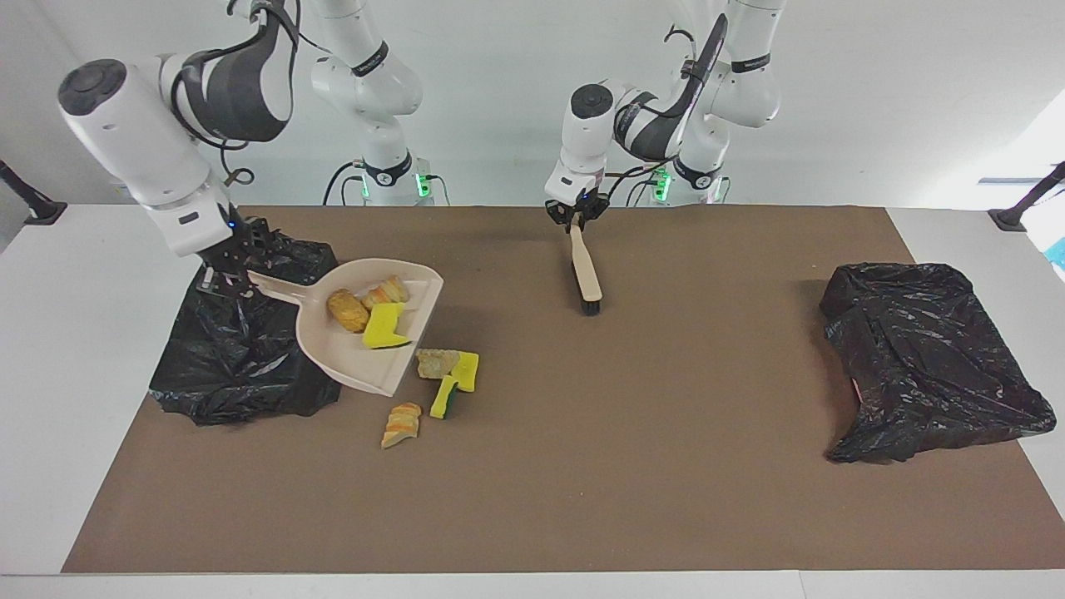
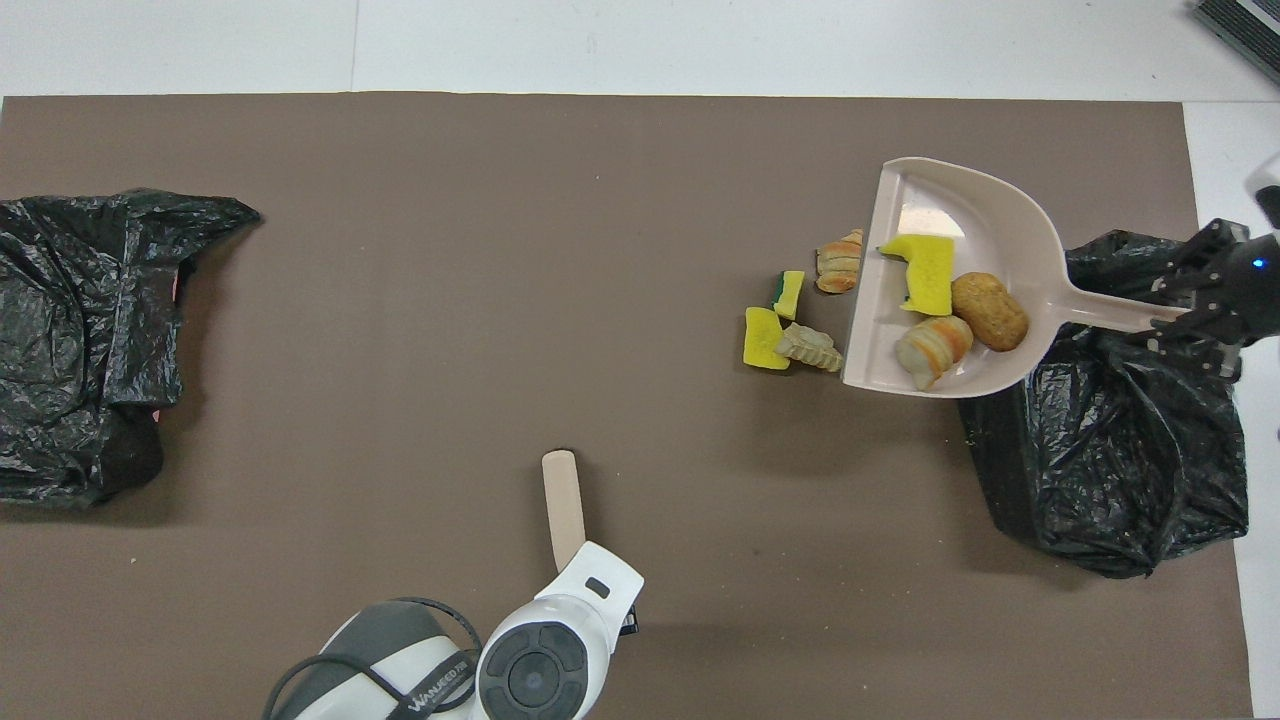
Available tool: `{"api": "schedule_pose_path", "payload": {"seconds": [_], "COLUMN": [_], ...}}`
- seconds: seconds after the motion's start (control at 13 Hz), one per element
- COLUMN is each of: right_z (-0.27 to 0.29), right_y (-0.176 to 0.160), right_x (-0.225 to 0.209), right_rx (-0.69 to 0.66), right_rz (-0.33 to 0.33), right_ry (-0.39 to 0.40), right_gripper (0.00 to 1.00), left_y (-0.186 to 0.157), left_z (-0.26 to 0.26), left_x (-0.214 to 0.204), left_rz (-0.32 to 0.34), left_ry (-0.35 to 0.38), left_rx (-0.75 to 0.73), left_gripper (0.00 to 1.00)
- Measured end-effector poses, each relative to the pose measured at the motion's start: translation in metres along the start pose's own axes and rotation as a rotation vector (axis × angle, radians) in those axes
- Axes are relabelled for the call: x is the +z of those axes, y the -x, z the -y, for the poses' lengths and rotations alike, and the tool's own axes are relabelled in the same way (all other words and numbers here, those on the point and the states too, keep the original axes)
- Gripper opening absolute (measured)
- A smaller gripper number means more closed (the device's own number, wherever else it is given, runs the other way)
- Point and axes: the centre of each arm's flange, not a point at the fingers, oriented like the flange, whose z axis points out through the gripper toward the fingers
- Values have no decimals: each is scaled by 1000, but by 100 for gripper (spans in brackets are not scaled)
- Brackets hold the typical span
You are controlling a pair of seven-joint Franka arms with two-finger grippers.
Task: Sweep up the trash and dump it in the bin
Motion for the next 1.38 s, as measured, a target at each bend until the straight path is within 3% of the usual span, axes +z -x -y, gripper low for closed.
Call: {"api": "schedule_pose_path", "payload": {"seconds": [0.38,0.54,0.69,1.0,1.38], "right_z": [12,17,19,17,26], "right_y": [116,148,169,179,177], "right_x": [-16,-21,-24,-24,-12], "right_rx": [-9,-39,-57,-90,-90], "right_rz": [-4,27,136,288,486], "right_ry": [-11,-3,-4,2,-9], "right_gripper": [33,33,33,33,33], "left_y": [-79,-114,-153,-218,-259], "left_z": [37,54,75,139,215], "left_x": [-30,-52,-76,-125,-193], "left_rz": [-32,-46,-43,-48,-62], "left_ry": [57,79,83,93,99], "left_rx": [-165,-190,-162,-84,60], "left_gripper": [98,100,100,100,100]}}
